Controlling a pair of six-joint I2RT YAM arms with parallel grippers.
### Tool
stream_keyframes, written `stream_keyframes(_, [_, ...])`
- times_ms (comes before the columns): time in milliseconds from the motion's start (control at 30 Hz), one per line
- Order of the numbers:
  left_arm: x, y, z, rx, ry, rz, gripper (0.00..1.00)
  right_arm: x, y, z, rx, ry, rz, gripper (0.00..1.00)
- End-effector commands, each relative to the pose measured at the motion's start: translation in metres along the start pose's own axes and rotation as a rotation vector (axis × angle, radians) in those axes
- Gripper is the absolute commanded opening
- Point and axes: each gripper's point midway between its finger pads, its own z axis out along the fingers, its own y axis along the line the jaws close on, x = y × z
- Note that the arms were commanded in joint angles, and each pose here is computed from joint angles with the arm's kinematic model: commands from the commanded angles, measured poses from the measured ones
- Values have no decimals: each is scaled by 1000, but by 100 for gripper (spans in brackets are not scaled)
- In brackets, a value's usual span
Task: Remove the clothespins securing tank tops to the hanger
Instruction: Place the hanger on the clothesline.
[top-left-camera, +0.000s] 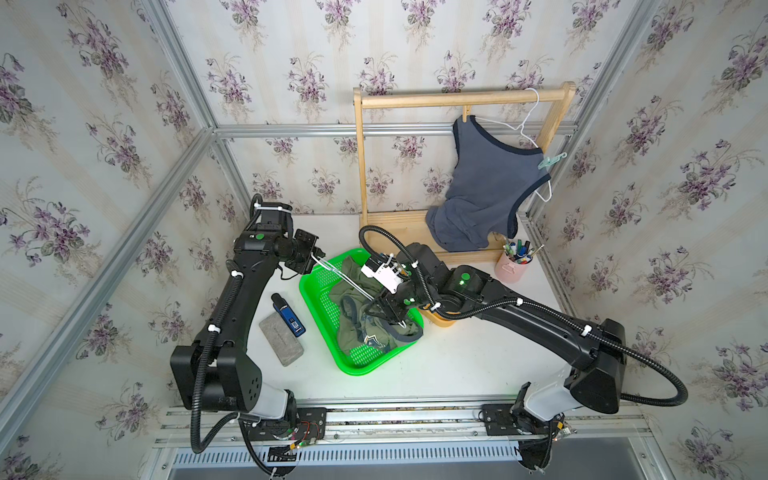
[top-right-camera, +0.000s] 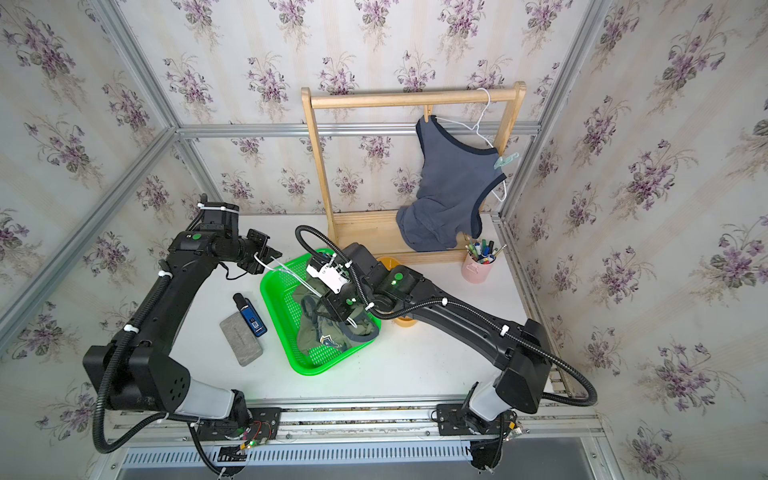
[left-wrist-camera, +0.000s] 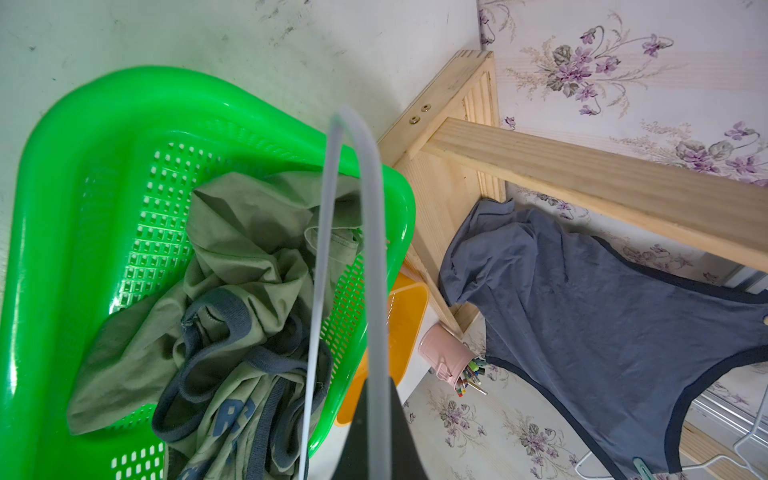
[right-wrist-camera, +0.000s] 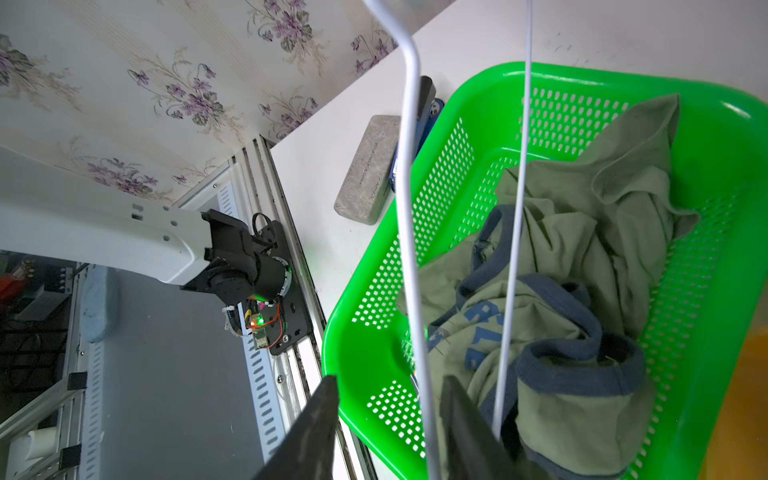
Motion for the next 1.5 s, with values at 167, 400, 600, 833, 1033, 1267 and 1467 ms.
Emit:
stream_keyframes(167, [-1, -4, 1, 16, -3, -14, 0, 8, -3, -5, 24, -12, 1, 0])
stream_keyframes(400, [-1, 0, 2, 6, -2, -7, 17, -4, 5, -11, -11, -47, 18, 0])
stream_keyframes(600, [-5, -10, -8, 40, -26, 11, 74, -7, 1, -20, -5, -75, 51, 0])
stream_keyframes(833, [-30, -16, -40, 100, -108, -10, 99, -8, -55, -63, 104, -142, 191, 0])
stream_keyframes(1033, [-39, -7, -53, 112, -137, -25, 99, -24, -115, -127, 256, -249, 301, 0])
stream_keyframes(1267, [-38, 3, -46, 87, -131, -35, 99, -60, -168, -186, 451, -360, 353, 0])
stream_keyframes(1467, [-40, 3, -42, 79, -128, -41, 99, -103, -211, -219, 545, -471, 370, 0])
